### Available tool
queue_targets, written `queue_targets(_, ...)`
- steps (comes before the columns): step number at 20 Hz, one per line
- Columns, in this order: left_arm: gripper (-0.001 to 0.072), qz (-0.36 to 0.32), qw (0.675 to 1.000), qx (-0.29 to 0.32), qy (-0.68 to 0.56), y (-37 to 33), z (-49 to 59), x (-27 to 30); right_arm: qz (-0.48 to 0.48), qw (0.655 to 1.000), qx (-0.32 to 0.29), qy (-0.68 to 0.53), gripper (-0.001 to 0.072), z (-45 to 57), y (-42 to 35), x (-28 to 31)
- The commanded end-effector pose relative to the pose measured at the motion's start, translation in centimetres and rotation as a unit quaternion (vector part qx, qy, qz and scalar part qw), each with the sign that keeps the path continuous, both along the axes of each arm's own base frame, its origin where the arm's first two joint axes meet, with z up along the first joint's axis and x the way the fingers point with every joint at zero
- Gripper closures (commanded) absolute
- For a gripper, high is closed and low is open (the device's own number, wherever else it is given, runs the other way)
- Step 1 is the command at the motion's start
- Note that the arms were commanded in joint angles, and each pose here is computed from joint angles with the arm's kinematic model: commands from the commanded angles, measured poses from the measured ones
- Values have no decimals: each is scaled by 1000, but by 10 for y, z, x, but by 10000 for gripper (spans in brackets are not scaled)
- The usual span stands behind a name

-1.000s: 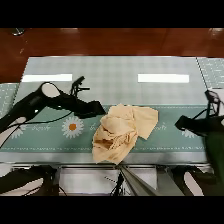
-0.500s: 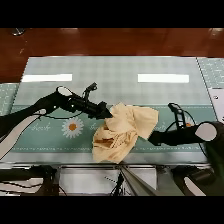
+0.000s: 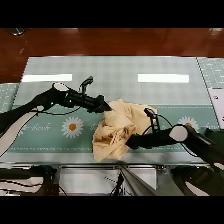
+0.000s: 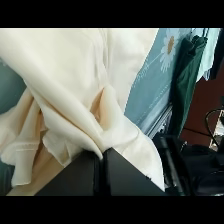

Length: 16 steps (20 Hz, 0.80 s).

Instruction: Fold the shirts.

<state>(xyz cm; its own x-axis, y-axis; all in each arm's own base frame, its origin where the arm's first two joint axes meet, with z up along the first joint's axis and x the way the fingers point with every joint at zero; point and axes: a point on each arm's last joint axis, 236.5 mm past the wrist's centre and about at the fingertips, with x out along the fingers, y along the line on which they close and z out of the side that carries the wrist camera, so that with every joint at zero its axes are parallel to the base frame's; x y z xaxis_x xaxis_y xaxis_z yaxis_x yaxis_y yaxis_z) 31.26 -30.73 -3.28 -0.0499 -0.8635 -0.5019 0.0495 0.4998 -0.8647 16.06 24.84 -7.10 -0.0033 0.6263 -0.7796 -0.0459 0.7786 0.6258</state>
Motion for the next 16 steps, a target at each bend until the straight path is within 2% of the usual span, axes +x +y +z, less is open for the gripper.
queue_targets(1,682,1,1000,-2,0,0,1,1,-29,998,62,7,91,-6,39,16)
queue_targets(2,682,1,1000,-2,-1,0,1,1,-28,997,75,13,93,-5,46,18)
queue_targets(3,682,1,1000,-2,-1,0,1,1,-26,996,83,16,154,-5,51,20)
queue_targets(4,682,3,1000,-3,-1,0,2,2,-15,996,86,17,391,-5,55,20)
queue_targets(5,682,8,1000,-16,-2,-1,11,4,11,996,89,15,666,-2,56,16)
queue_targets(6,683,18,998,-49,-18,-4,32,11,42,995,94,12,691,9,53,14)
queue_targets(8,683,64,987,-116,-94,3,91,40,67,992,97,-37,691,49,40,41)
queue_targets(11,683,165,951,-130,-226,46,184,94,9,976,73,-204,692,174,-15,144)
queue_targets(13,684,224,909,-132,-325,74,265,115,-34,945,50,-321,692,283,-60,193)
queue_targets(16,683,252,828,-155,-476,101,408,93,-46,883,17,-466,692,428,-99,185)
